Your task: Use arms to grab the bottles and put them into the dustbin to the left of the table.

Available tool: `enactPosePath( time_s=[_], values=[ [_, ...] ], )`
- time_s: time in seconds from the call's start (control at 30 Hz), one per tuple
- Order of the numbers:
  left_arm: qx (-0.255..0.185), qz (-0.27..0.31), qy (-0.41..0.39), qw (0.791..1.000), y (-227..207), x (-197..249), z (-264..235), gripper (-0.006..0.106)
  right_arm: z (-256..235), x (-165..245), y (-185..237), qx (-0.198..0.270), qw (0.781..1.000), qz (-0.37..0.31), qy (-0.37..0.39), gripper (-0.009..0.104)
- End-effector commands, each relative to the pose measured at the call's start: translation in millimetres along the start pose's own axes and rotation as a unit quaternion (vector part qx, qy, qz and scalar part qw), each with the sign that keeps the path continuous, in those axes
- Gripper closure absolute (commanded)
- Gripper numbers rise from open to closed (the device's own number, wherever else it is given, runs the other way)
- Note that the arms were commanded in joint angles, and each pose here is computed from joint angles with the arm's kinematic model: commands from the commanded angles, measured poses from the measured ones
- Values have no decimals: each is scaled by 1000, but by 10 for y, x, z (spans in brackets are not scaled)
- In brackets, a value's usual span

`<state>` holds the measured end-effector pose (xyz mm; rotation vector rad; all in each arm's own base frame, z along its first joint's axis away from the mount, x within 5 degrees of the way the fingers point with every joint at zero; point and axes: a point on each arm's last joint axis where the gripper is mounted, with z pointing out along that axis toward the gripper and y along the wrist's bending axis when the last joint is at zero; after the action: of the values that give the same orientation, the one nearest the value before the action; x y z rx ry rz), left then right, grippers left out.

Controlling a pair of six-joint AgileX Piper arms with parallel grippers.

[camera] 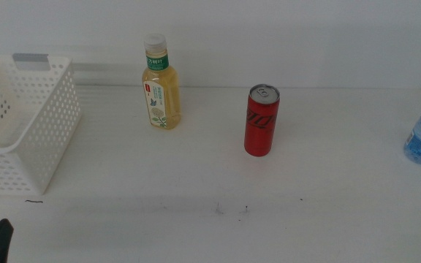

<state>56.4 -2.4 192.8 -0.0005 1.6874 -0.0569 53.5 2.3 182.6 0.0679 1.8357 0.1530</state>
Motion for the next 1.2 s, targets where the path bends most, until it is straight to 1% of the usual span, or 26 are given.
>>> enactPosePath(
  time_s=[0.0,0.2,0.23,0.3,0.4,0.43,0.5,0.6,0.7,0.83,1.0,1.1,1.17],
  values=[
    [0,-1,-19,1000,-1,-53,-8,7,1,0,-6,4,1000,-7,-6,9],
    [0,-1,-23,1000,-1,-61,-9,7,1,0,-6,4,1000,-7,-6,9],
    [6,-1,-32,999,-8,-77,-10,7,1,0,-6,4,1000,-7,-6,9],
    [36,4,-41,998,-44,-105,8,7,1,0,-6,4,1000,-7,-6,9],
    [80,9,-20,997,-119,-129,153,7,1,0,-6,4,1000,-7,-6,9],
    [95,10,-25,995,-153,-152,202,7,1,0,-6,4,1000,-7,-6,9],
    [138,19,-21,990,-266,-164,337,7,1,0,-6,4,1000,-7,-6,9],
    [186,25,-47,981,-419,-196,469,7,1,0,-6,4,1000,-7,-6,9],
    [222,26,-64,973,-564,-176,584,7,1,0,-6,4,1000,-7,-6,9],
    [250,28,-72,965,-702,-102,701,7,1,0,-6,4,1000,-7,-6,9],
    [262,35,-78,961,-781,0,811,7,1,0,-6,4,1000,-7,-6,9],
    [263,42,-54,962,-797,81,849,7,1,0,-6,4,1000,-7,-6,9],
    [266,44,-53,961,-803,88,848,7,1,0,-6,4,1000,-7,-6,9]
  ],
)
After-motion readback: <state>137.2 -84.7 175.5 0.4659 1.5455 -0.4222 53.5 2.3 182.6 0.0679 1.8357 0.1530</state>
